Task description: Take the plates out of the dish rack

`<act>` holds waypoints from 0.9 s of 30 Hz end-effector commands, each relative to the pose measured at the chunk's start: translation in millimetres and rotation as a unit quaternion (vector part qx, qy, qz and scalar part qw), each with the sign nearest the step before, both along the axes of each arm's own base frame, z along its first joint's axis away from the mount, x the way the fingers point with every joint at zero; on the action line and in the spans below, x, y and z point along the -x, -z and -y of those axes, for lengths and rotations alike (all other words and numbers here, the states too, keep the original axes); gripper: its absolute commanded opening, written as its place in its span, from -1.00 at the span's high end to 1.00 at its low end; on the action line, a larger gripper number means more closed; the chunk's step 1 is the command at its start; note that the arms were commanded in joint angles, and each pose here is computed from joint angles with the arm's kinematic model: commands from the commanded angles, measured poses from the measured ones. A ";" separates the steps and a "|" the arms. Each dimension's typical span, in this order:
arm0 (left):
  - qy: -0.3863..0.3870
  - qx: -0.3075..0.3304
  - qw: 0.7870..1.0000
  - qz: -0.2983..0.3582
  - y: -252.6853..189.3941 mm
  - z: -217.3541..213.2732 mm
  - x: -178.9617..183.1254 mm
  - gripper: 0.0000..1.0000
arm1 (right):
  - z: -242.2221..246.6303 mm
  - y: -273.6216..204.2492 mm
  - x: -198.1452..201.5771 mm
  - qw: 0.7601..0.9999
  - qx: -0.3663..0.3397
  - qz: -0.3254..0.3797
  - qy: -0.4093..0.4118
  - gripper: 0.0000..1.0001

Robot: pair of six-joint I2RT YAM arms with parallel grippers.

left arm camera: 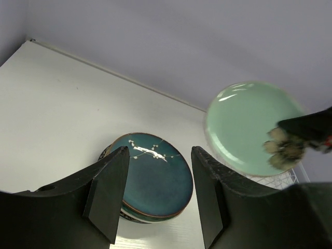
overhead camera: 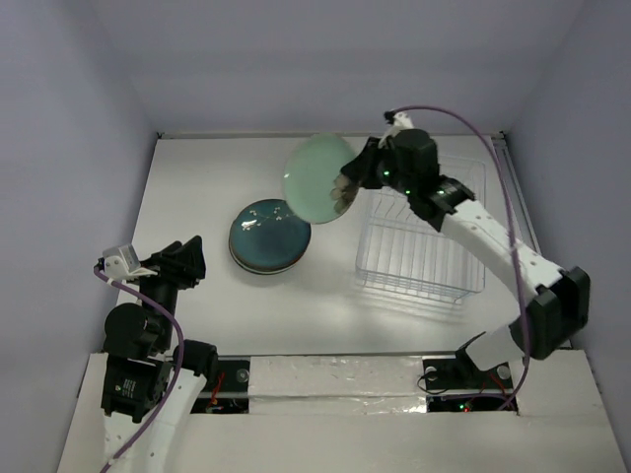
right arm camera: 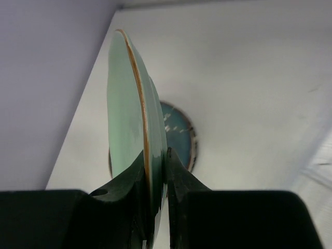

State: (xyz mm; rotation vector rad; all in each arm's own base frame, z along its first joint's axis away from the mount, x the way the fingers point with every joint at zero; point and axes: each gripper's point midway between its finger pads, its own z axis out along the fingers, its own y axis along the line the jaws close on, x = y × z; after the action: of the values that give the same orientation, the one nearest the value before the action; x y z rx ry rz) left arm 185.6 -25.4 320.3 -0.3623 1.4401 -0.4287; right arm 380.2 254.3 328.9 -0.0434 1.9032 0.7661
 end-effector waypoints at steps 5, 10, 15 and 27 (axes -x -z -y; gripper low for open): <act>0.006 0.001 1.000 0.019 -10.1 2.7 -2.1 0.03 | -110.3 -19.3 7.9 0.974 -0.179 -0.003 -0.136 1.00; 0.006 0.002 1.000 0.020 -10.4 2.4 -1.8 0.03 | -147.1 18.7 3.4 0.968 -0.189 -0.049 -0.159 1.00; 0.006 0.001 1.000 0.020 -10.3 2.6 -1.4 0.03 | -164.1 67.6 -2.0 0.963 -0.195 -0.098 -0.159 1.00; 0.006 0.003 1.000 0.022 -11.2 2.2 -0.8 0.04 | -184.8 132.8 7.8 0.957 -0.179 -0.160 -0.161 0.66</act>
State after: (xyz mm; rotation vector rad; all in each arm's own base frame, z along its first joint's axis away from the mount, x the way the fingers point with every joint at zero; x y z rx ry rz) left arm 185.5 -26.5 320.3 -0.3575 1.4415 -0.4338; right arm 378.0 411.0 138.4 0.0581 2.2493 1.2043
